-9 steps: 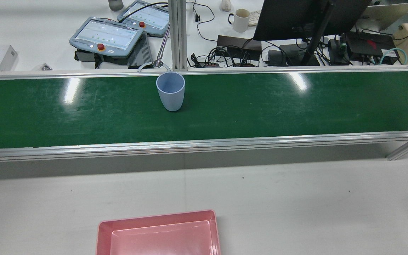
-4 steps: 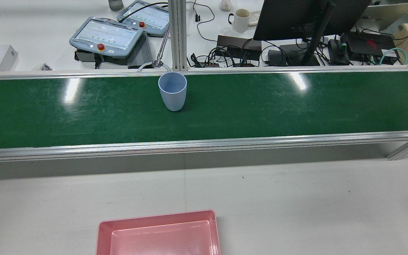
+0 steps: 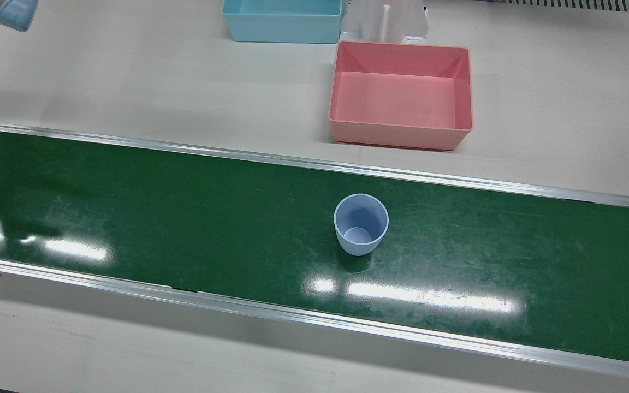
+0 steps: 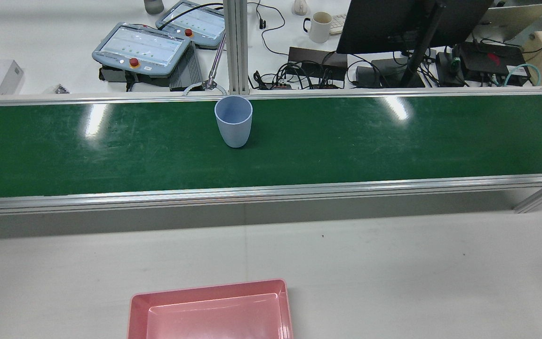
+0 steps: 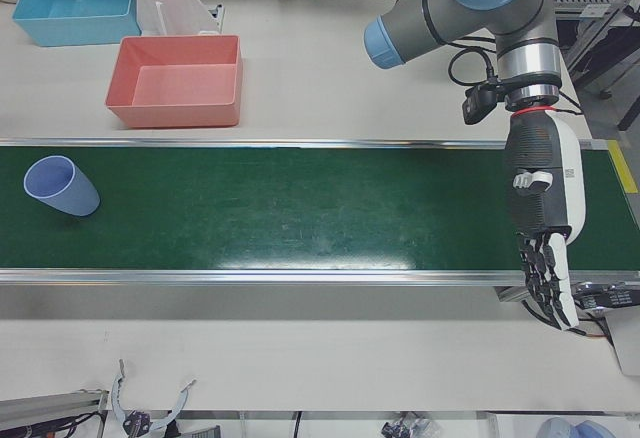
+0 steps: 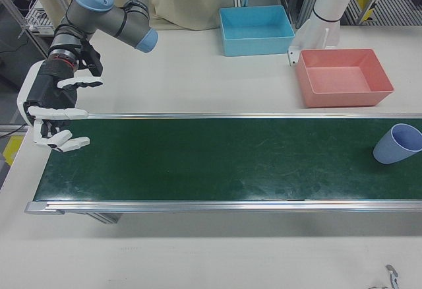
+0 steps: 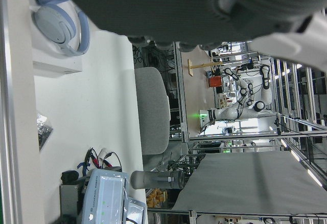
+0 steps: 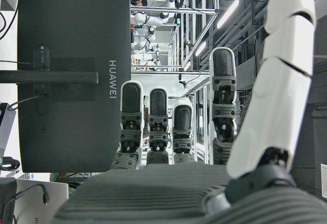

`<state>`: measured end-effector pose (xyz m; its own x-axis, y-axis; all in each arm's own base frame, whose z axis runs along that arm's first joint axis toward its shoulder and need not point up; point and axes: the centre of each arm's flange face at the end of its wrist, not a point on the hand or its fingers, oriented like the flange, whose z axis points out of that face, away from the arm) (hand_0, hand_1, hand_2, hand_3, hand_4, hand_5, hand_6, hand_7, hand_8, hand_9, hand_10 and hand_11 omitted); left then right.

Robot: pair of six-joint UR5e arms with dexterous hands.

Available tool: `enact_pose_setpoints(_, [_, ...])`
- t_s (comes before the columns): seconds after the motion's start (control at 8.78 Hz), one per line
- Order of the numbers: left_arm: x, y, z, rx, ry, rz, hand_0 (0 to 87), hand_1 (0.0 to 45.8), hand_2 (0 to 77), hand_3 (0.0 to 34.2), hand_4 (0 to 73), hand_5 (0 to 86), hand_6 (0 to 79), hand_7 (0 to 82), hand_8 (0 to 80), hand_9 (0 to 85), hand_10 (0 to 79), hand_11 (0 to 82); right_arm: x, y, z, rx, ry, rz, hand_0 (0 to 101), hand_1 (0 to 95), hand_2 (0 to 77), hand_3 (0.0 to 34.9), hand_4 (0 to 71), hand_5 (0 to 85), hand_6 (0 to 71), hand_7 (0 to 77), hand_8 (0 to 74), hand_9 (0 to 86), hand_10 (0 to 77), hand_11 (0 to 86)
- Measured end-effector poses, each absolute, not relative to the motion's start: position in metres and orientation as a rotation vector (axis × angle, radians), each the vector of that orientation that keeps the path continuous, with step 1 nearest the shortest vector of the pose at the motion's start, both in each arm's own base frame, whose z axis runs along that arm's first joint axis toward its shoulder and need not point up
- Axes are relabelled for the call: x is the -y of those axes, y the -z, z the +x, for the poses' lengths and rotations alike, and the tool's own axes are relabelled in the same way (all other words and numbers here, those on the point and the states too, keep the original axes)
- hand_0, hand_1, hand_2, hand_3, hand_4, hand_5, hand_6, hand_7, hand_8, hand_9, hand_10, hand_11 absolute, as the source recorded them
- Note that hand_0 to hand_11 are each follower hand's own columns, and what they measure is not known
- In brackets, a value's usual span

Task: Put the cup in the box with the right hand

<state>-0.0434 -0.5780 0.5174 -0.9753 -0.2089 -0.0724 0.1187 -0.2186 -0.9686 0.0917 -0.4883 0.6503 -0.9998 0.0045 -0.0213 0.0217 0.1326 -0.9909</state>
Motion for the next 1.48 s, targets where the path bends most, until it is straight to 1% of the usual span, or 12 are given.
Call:
enact_pose_setpoints(0.11, [0.5780,-0.5174,-0.0435,-1.816,2.298,-0.108,0.0,0.5,0.5,0.0,0.0,0.0,0.0,0.0,0.0,0.5,0.0,0.0,0.4884,-0.6499,0.0922,-2.355,2.059,0.026,54,16.4,10.4,0.0,51.8,7.1,15.3,63.3,25.1,39.8,28.4,40.9])
enact_pose_setpoints(0.23, [0.5780,-0.5174,-0.0435,-1.816,2.298,-0.108,0.0,0.5,0.5,0.0,0.0,0.0,0.0,0.0,0.0,0.5,0.0,0.0,0.4885,-0.6497,0.0925,-2.355,2.058,0.026,54,16.4,10.4,0.0,51.8,7.1,16.4,62.2,25.1,37.6,27.3,40.4])
enact_pose_setpoints(0.34, [0.5780,-0.5174,-0.0435,-1.816,2.298,-0.108,0.0,0.5,0.5,0.0,0.0,0.0,0.0,0.0,0.0,0.5,0.0,0.0,0.4885,-0.6495,0.0927,-2.355,2.057,0.025,54,16.4,9.8,0.0,51.8,7.6,15.8,60.5,24.0,37.6,27.3,39.3])
enact_pose_setpoints(0.57, [0.5780,-0.5174,-0.0436,-1.816,2.298,-0.108,0.0,0.5,0.5,0.0,0.0,0.0,0.0,0.0,0.0,0.5,0.0,0.0,0.4884,-0.6498,0.0928,-2.356,2.058,0.023,54,15.8,9.8,0.0,51.8,7.6,15.8,60.5,24.0,37.6,27.3,39.3])
enact_pose_setpoints(0.68, [0.5780,-0.5174,-0.0436,-1.816,2.298,-0.108,0.0,0.5,0.5,0.0,0.0,0.0,0.0,0.0,0.0,0.5,0.0,0.0,0.4881,-0.6503,0.0927,-2.356,2.059,0.022,54,15.8,7.6,0.0,51.8,7.6,16.4,60.5,24.0,37.6,27.3,39.3])
enact_pose_setpoints(1.02, [0.5780,-0.5174,-0.0434,-1.816,2.298,-0.108,0.0,0.5,0.5,0.0,0.0,0.0,0.0,0.0,0.0,0.5,0.0,0.0,0.4883,-0.6501,0.0926,-2.357,2.058,0.022,54,16.4,8.7,0.0,51.8,7.6,16.4,61.1,24.5,38.2,27.3,40.9])
enact_pose_setpoints(1.14, [0.5781,-0.5174,-0.0434,-1.816,2.298,-0.108,0.0,0.5,0.5,0.0,0.0,0.0,0.0,0.0,0.0,0.5,0.0,0.0,0.4882,-0.6502,0.0928,-2.357,2.058,0.022,54,16.4,8.7,0.0,51.8,7.6,16.4,61.1,24.5,38.2,27.3,39.3])
enact_pose_setpoints(1.25, [0.5780,-0.5174,-0.0435,-1.816,2.298,-0.108,0.0,0.5,0.5,0.0,0.0,0.0,0.0,0.0,0.0,0.5,0.0,0.0,0.4880,-0.6503,0.0929,-2.357,2.058,0.022,54,16.4,8.7,0.0,51.8,7.6,16.4,58.4,24.5,38.2,27.3,39.8])
enact_pose_setpoints(1.37, [0.5780,-0.5174,-0.0435,-1.816,2.298,-0.108,0.0,0.5,0.5,0.0,0.0,0.0,0.0,0.0,0.0,0.5,0.0,0.0,0.4880,-0.6502,0.0929,-2.357,2.057,0.022,54,16.4,8.7,0.0,51.8,7.6,15.8,60.5,24.5,38.2,28.4,40.9])
enact_pose_setpoints(1.48, [0.5780,-0.5174,-0.0435,-1.816,2.298,-0.108,0.0,0.5,0.5,0.0,0.0,0.0,0.0,0.0,0.0,0.5,0.0,0.0,0.4880,-0.6500,0.0929,-2.358,2.057,0.022,54,16.4,8.7,0.0,51.8,7.6,15.8,60.5,24.5,38.2,28.4,41.5])
